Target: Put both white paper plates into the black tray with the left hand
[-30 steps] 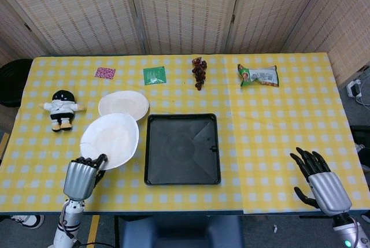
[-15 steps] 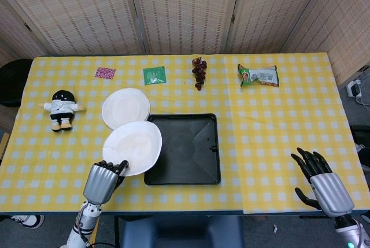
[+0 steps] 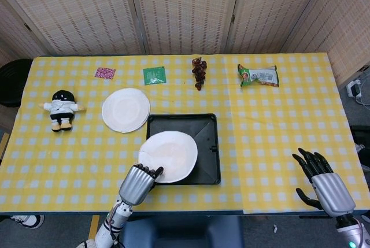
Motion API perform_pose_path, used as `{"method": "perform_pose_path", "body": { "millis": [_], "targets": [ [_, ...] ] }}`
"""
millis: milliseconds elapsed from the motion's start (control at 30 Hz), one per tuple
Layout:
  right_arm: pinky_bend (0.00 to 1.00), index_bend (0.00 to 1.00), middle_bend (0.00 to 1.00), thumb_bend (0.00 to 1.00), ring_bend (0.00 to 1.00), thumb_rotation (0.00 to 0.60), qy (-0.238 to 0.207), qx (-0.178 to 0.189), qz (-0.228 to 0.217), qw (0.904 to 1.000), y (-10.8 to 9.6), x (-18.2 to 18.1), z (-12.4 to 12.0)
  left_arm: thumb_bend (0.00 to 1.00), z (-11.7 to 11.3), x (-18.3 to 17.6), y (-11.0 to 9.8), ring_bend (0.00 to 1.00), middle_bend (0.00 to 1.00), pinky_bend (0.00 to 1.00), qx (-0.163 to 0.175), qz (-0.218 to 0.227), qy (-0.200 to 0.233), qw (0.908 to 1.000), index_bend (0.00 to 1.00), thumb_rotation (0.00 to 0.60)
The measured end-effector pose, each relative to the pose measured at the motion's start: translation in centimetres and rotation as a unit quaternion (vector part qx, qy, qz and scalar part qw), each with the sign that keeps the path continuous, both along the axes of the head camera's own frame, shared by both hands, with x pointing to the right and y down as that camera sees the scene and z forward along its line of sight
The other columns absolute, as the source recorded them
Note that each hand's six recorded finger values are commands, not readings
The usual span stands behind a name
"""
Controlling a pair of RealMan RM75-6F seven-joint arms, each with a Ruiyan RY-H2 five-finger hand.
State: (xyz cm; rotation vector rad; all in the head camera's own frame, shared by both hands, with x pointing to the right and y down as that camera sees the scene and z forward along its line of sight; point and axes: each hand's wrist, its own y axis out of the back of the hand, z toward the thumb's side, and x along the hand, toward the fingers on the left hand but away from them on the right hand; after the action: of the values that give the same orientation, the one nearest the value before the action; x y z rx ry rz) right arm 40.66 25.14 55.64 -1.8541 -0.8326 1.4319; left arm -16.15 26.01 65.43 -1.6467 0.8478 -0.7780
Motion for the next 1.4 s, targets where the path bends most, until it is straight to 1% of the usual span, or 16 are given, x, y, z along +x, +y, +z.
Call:
{"method": "perform_pose_path", "body": {
  "millis": [200, 500, 700, 833, 900, 967, 1000, 1033, 1100, 1200, 1300, 1400],
  "targets": [
    [0.00, 0.00, 0.00, 0.38, 0.00, 0.600, -0.001, 0.001, 0.006, 1.0000, -0.1, 0.3, -0.1, 0.57, 1.8, 1.3, -0.5, 1.00, 1.00, 1.00, -0.007, 0.015, -0.016, 0.9997, 0.65, 0.600],
    [0.00, 0.00, 0.00, 0.38, 0.00, 0.600, 0.005, 0.005, 0.023, 0.9997, -0.6, 1.2, -0.2, 0.57, 4.8, 1.6, -2.3, 1.00, 1.00, 1.00, -0.024, 0.007, -0.041, 0.9988, 0.65, 0.600],
    [0.00, 0.00, 0.00, 0.38, 0.00, 0.600, 0.008, 0.003, 0.031, 0.9995, -0.8, 1.6, -0.1, 0.57, 6.0, 2.6, -2.7, 1.00, 1.00, 1.00, -0.038, 0.011, -0.041, 0.9983, 0.65, 0.600],
    [0.00, 0.00, 0.00, 0.38, 0.00, 0.600, 0.009, 0.005, 0.035, 0.9993, -1.0, 1.9, -0.2, 0.57, 6.6, 3.3, -2.7, 1.00, 1.00, 1.00, -0.042, 0.016, -0.046, 0.9979, 0.64, 0.600],
    [0.00, 0.00, 0.00, 0.38, 0.00, 0.600, 0.009, 0.009, 0.038, 0.9992, -1.1, 2.0, -0.4, 0.57, 7.0, 3.7, -2.6, 1.00, 1.00, 1.00, -0.047, 0.019, -0.046, 0.9976, 0.58, 0.600],
    [0.00, 0.00, 0.00, 0.38, 0.00, 0.600, 0.010, 0.010, 0.040, 0.9991, -1.1, 2.1, -0.5, 0.56, 7.1, 4.1, -2.5, 1.00, 1.00, 1.00, -0.053, 0.022, -0.044, 0.9974, 0.48, 0.600],
    [0.00, 0.00, 0.00, 0.38, 0.00, 0.600, 0.011, 0.010, 0.041, 0.9991, -1.1, 2.2, -0.5, 0.54, 7.2, 4.3, -2.4, 1.00, 1.00, 1.00, -0.054, 0.025, -0.043, 0.9974, 0.42, 0.600],
    [0.00, 0.00, 0.00, 0.38, 0.00, 0.600, 0.012, 0.010, 0.041, 0.9990, -1.1, 2.2, -0.5, 0.51, 7.1, 4.5, -2.3, 1.00, 1.00, 1.00, -0.053, 0.026, -0.042, 0.9974, 0.38, 0.600],
    [0.00, 0.00, 0.00, 0.38, 0.00, 0.600, 0.014, 0.007, 0.042, 0.9990, -1.1, 2.3, -0.3, 0.40, 7.1, 4.7, -2.3, 1.00, 1.00, 1.00, -0.053, 0.027, -0.040, 0.9975, 0.28, 0.600],
    [0.00, 0.00, 0.00, 0.38, 0.00, 0.600, 0.015, 0.007, 0.042, 0.9990, -1.1, 2.2, -0.4, 0.29, 7.0, 4.9, -2.3, 1.00, 1.00, 1.00, -0.052, 0.025, -0.039, 0.9976, 0.19, 0.600],
    [0.00, 0.00, 0.00, 0.38, 0.00, 0.600, 0.015, 0.011, 0.043, 0.9989, -1.0, 2.3, -0.5, 0.22, 6.7, 5.1, -2.4, 1.00, 1.00, 1.00, -0.051, 0.024, -0.036, 0.9977, 0.14, 0.600],
    [0.00, 0.00, 0.00, 0.38, 0.00, 0.600, 0.015, 0.012, 0.044, 0.9989, -1.0, 2.3, -0.6, 0.19, 6.4, 5.1, -2.3, 1.00, 1.00, 1.00, -0.052, 0.027, -0.037, 0.9976, 0.13, 0.600]
  ]
}}
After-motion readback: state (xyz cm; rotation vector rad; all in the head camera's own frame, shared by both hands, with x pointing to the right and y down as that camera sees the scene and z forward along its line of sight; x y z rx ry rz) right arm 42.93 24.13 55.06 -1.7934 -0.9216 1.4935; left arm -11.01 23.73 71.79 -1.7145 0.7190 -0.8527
